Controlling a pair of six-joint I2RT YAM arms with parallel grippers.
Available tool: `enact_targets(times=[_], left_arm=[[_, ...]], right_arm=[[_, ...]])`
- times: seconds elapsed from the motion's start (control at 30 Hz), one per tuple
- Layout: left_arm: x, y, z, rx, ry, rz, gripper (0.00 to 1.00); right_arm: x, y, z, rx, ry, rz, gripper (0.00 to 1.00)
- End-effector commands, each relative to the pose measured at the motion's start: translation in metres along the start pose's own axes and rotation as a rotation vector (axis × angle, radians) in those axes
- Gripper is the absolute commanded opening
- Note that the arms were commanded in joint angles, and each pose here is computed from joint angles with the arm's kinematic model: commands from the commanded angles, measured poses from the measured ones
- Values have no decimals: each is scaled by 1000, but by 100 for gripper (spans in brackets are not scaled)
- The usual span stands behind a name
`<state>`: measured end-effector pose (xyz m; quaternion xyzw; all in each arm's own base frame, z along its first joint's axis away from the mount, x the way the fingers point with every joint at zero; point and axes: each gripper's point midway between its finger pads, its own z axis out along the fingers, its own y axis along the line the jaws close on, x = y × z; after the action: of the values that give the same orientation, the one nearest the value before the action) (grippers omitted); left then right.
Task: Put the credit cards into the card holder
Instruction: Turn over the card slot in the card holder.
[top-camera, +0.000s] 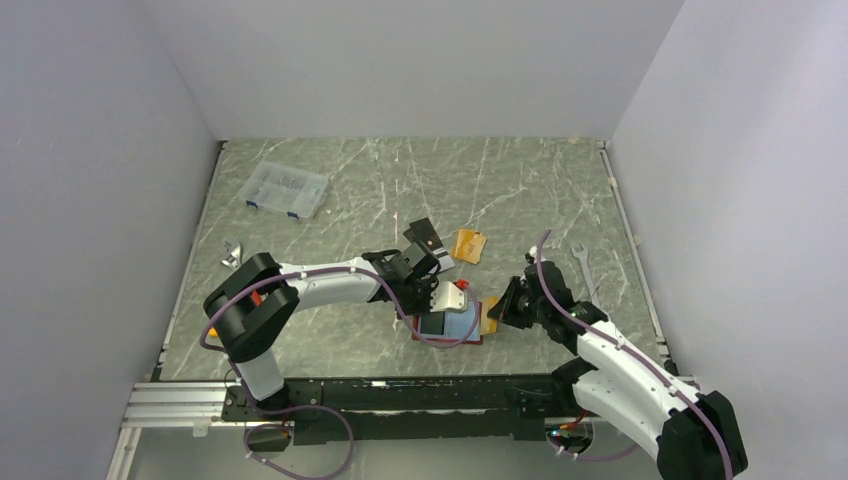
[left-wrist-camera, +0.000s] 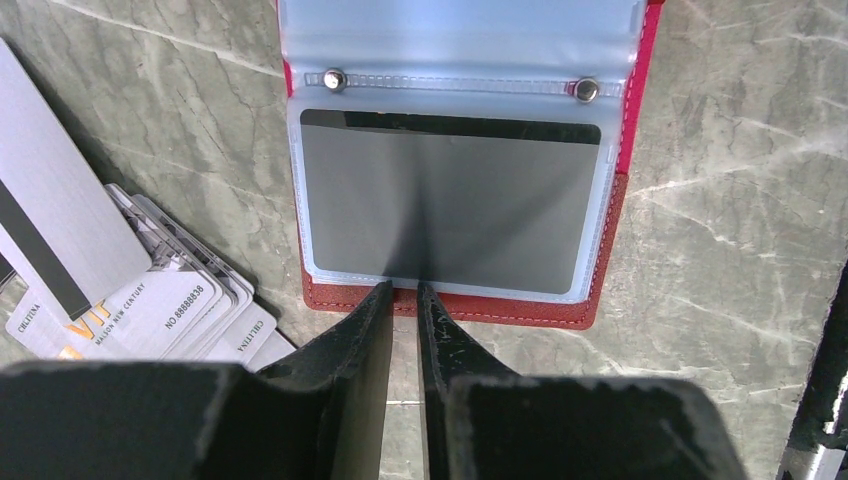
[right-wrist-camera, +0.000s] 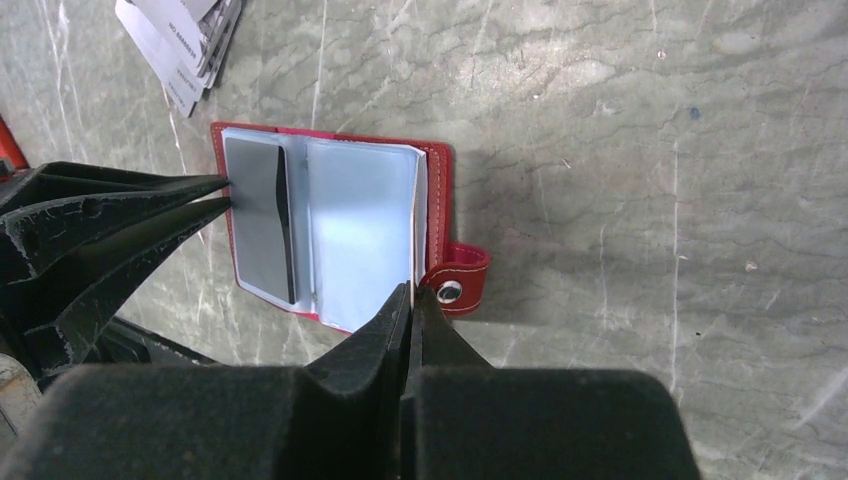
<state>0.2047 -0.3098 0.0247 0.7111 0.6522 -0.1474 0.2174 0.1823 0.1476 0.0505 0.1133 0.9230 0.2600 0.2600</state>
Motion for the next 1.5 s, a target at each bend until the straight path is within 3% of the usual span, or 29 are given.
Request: enact_targets(times=[0.0,1.47], left_arm=[[-4,3,-6,-12,6,24,20],[-1,3,-6,-14,16,28,17]], right_arm=[[-6,9,2,-49,-17,7,0],[-1,17,4,-129,-16,74,0]])
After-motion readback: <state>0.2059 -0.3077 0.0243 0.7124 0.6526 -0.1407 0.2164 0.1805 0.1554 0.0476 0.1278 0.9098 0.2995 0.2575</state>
